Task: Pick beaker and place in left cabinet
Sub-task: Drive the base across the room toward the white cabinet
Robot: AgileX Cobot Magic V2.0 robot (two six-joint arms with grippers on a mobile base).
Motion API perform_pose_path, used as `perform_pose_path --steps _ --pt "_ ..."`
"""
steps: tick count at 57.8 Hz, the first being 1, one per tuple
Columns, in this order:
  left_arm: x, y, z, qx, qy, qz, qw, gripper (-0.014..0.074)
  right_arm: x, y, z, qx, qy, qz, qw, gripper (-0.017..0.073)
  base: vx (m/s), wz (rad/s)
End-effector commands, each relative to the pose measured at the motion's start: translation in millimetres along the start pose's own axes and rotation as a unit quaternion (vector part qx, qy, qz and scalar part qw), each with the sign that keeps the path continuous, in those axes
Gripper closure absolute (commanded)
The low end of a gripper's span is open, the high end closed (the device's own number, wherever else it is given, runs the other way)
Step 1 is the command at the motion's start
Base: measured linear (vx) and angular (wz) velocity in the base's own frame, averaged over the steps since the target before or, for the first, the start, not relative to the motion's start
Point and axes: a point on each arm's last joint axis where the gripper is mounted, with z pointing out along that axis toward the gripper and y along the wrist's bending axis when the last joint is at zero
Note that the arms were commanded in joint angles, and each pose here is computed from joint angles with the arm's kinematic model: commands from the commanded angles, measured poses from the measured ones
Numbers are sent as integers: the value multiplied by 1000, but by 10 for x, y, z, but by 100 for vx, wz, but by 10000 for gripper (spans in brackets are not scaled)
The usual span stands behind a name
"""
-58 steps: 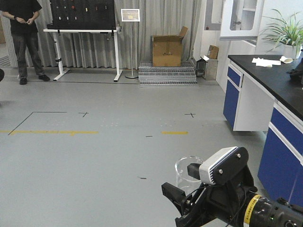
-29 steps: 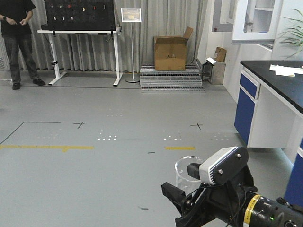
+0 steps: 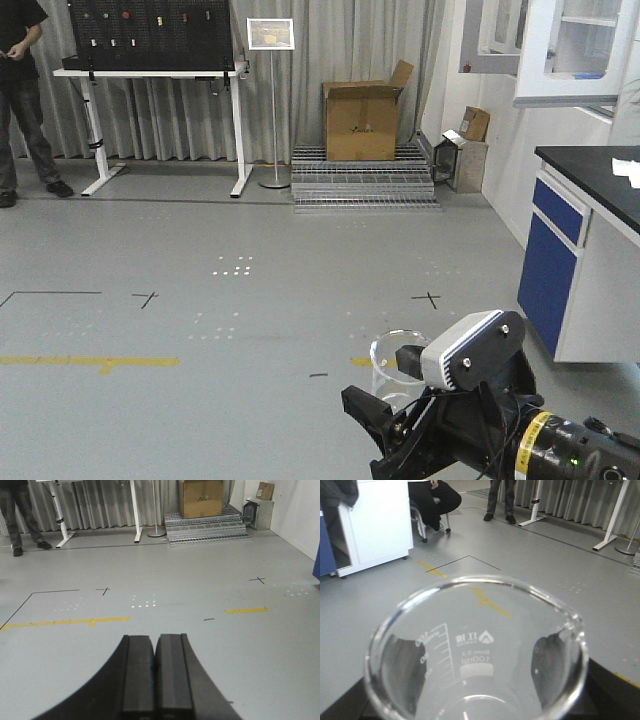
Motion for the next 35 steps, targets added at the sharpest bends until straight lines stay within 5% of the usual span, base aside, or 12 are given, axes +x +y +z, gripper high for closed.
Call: perform_pose_path --steps 1,35 --pt "-109 -13 -26 8 -52 -4 999 590 -254 20 -60 -12 -66 -5 998 351 66 -3" --pt "-108 -13 -25 8 -52 -4 999 590 -253 22 -60 -13 -65 -8 998 351 67 -1"
